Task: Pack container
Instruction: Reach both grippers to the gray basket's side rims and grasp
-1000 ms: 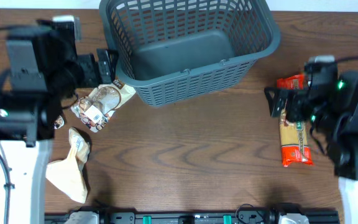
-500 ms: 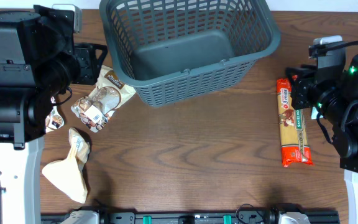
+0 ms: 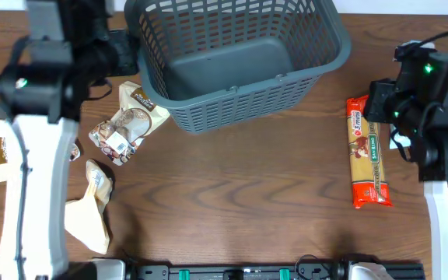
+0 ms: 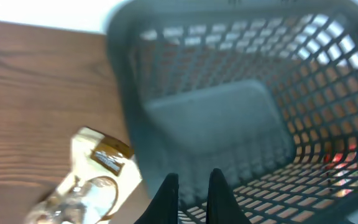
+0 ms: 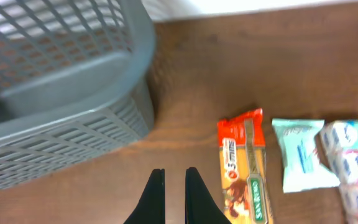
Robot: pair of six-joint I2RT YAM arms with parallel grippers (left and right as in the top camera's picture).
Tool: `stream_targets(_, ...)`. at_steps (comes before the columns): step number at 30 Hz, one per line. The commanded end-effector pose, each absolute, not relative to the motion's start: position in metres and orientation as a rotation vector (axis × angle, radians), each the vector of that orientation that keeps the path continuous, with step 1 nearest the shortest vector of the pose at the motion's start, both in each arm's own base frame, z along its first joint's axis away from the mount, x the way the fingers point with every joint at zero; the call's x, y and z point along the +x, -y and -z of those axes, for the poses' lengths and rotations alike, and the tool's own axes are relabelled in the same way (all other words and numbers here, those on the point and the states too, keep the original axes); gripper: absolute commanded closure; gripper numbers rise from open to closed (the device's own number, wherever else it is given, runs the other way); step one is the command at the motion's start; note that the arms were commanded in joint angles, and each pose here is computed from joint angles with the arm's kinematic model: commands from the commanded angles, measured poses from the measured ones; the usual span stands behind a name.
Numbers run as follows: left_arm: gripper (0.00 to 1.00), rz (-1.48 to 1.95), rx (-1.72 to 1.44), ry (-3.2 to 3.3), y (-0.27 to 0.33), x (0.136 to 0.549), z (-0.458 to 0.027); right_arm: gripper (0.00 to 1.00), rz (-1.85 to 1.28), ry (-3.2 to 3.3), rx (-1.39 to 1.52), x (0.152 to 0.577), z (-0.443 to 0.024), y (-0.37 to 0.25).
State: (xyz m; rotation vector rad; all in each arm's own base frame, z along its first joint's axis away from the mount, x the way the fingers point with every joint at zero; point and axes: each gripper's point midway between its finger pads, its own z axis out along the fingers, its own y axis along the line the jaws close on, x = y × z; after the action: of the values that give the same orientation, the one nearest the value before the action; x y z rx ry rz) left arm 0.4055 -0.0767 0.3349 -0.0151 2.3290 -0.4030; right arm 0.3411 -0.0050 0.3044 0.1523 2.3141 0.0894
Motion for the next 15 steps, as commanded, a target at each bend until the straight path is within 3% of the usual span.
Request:
stream_targets(1, 0.94, 0.438, 0.019, -2.368, 0.098, 0.414, -0.322, 0.99, -0.084, -2.349, 0.228, 0.349, -0.294, 0.011)
stream_targets(15, 0.94, 0.374, 0.076, -2.480, 0.120, 0.409, -0.289, 0.99, -0.082, -2.504, 0.243, 0.369, -0.243, 0.011)
